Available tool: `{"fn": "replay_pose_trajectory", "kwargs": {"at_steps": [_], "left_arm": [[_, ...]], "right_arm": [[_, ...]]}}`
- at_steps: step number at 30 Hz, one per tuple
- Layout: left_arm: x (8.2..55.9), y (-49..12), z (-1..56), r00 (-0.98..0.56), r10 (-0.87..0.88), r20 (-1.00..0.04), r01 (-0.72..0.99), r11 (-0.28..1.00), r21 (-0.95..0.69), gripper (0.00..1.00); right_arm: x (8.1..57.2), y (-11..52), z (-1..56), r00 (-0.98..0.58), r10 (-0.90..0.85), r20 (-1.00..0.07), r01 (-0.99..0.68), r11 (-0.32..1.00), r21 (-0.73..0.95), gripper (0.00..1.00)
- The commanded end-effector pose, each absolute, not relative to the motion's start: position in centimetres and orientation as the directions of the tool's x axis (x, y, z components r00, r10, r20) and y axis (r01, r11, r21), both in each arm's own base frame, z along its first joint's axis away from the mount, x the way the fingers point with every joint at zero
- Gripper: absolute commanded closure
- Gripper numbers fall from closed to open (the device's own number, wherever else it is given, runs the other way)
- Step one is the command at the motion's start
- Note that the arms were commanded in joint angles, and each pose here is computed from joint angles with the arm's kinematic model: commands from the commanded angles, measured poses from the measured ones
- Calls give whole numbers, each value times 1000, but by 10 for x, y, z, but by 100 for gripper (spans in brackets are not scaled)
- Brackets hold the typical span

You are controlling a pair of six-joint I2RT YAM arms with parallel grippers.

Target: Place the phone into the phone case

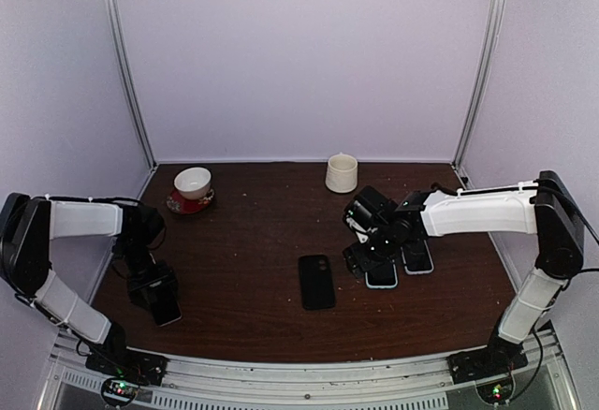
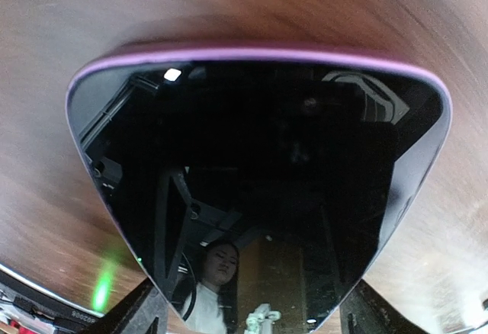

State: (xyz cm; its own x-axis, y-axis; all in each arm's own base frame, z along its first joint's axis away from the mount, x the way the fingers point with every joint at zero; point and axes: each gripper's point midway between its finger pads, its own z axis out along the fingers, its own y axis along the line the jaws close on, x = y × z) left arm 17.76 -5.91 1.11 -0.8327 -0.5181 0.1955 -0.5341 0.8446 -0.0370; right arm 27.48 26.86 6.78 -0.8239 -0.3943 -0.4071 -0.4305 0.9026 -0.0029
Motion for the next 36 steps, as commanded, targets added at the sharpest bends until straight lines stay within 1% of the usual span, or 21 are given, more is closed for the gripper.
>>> {"fn": "replay_pose_trajectory", "kwargs": {"at_steps": [1, 6, 8, 12, 14, 17, 20, 26, 27, 28, 31, 33, 36], "left_arm": [[210, -108, 9, -898, -411, 158, -437, 879, -191, 24], [242, -176, 15, -960, -257, 114, -277, 934, -227, 24], [248, -207, 10, -970, -205, 133, -232, 940, -248, 24], [244, -275, -1, -981, -61, 185, -116, 945, -306, 25], [246, -293, -4, -981, -10, 193, -70, 951, -302, 25], [255, -315, 9, -988, 36, 149, -17, 941, -337, 25], [258, -322, 21, -991, 61, 119, 16, 938, -345, 23], [261, -319, 26, -994, 71, 79, 40, 938, -345, 15], [261, -320, 25, -994, 73, 80, 41, 938, -345, 5], [262, -320, 24, -994, 74, 80, 42, 938, -345, 3], [263, -324, 30, -995, 82, 63, 53, 927, -370, 2], [269, -324, 44, -996, 92, 11, 81, 921, -382, 2], [290, -302, 81, -988, 85, -128, 125, 926, -357, 2]], "right_arm": [[281, 269, 74, -816, -395, -421, -424, 905, -27, 24], [279, 265, 79, -818, -389, -425, -415, 909, -33, 24], [278, 262, 81, -819, -383, -427, -407, 913, -38, 24], [273, 259, 85, -822, -370, -433, -394, 918, -36, 24], [271, 257, 86, -823, -366, -434, -388, 921, -42, 24], [268, 257, 89, -823, -361, -438, -383, 923, -42, 24], [267, 259, 92, -822, -362, -439, -381, 923, -48, 24], [273, 280, 101, -803, -382, -457, -410, 911, -42, 24], [274, 285, 103, -799, -392, -456, -418, 907, -48, 24], [273, 290, 105, -792, -403, -458, -429, 902, -53, 24], [275, 304, 114, -774, -420, -473, -444, 894, -66, 24], [278, 316, 126, -762, -411, -500, -448, 892, -51, 24], [281, 344, 141, -742, -373, -557, -457, 889, 14, 26]]}}
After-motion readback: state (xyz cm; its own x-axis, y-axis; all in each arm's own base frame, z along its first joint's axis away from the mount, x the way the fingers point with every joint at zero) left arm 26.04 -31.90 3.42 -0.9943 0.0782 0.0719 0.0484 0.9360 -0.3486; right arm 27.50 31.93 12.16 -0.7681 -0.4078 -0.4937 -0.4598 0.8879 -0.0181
